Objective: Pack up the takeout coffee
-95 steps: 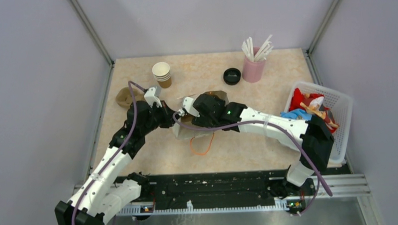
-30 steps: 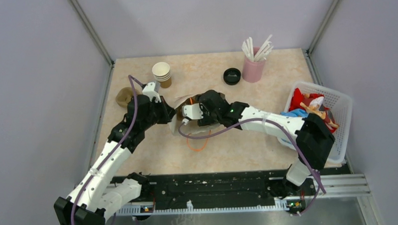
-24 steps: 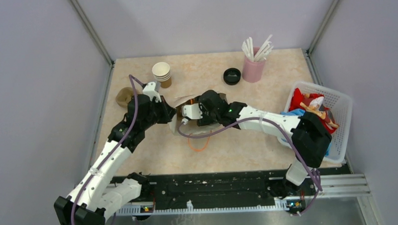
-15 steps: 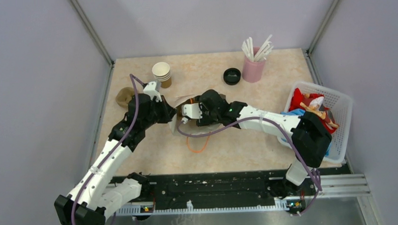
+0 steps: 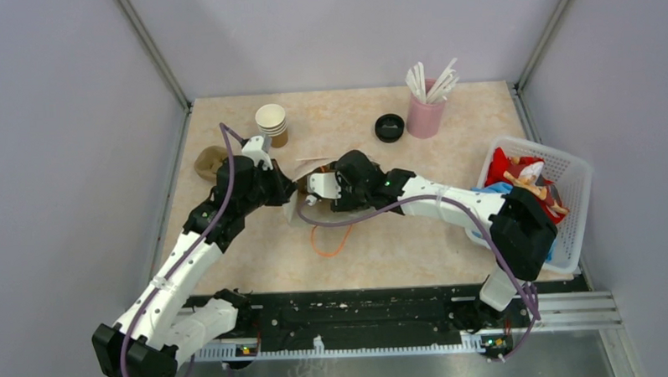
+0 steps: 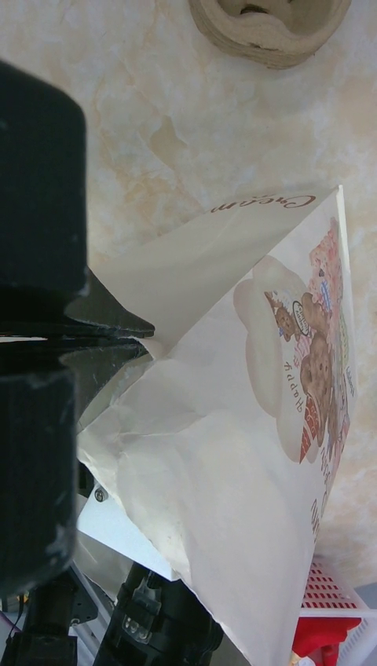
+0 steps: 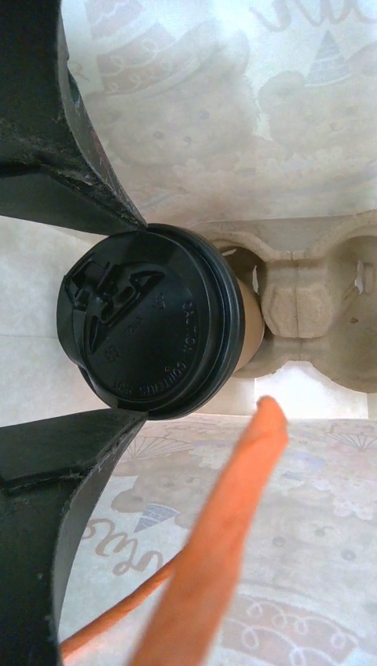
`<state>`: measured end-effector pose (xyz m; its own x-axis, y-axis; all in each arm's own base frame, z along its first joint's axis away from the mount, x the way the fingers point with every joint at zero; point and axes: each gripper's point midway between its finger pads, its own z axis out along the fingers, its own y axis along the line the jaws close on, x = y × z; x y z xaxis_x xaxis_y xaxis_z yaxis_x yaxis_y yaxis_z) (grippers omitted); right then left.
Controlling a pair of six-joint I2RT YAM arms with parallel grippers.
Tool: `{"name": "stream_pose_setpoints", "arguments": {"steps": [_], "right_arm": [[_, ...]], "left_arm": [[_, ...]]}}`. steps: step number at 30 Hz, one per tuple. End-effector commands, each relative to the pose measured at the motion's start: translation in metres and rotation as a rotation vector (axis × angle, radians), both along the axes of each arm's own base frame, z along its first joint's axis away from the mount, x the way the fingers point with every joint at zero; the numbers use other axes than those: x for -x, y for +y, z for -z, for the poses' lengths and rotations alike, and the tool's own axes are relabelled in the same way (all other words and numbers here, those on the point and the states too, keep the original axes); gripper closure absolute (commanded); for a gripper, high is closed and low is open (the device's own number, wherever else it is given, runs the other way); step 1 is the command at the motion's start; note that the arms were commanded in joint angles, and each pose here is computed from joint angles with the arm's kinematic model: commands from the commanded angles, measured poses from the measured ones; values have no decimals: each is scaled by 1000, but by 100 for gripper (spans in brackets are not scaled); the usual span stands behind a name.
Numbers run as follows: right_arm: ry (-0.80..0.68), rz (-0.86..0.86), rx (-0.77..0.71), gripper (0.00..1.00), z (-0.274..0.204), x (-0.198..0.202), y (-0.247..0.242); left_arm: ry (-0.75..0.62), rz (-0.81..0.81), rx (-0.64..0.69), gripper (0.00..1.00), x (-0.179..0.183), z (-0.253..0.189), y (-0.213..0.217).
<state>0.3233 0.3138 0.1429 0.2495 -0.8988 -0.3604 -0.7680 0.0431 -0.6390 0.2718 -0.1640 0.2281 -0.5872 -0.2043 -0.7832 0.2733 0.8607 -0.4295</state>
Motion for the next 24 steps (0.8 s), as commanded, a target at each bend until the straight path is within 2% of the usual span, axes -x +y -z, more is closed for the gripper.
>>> {"name": "stream_pose_setpoints", "arguments": {"steps": [1, 8, 14, 18, 24], "right_arm": [[-48, 66, -41, 30, -37, -7, -6], [-51, 34, -74, 30, -68, 11, 13], [56, -39, -139, 30, -71, 43, 31], [99, -61, -139, 30, -60, 53, 38], [64, -42, -115, 31, -24, 43, 43]], "left_arm": [[-34, 1, -1, 100, -6, -12, -1], [-35, -1, -2, 100, -7, -12, -2], [-37, 2, -3, 100, -7, -13, -2], [-36, 3, 0, 100, -7, -12, -3], [-38, 9, 6, 100, -7, -14, -4]]}}
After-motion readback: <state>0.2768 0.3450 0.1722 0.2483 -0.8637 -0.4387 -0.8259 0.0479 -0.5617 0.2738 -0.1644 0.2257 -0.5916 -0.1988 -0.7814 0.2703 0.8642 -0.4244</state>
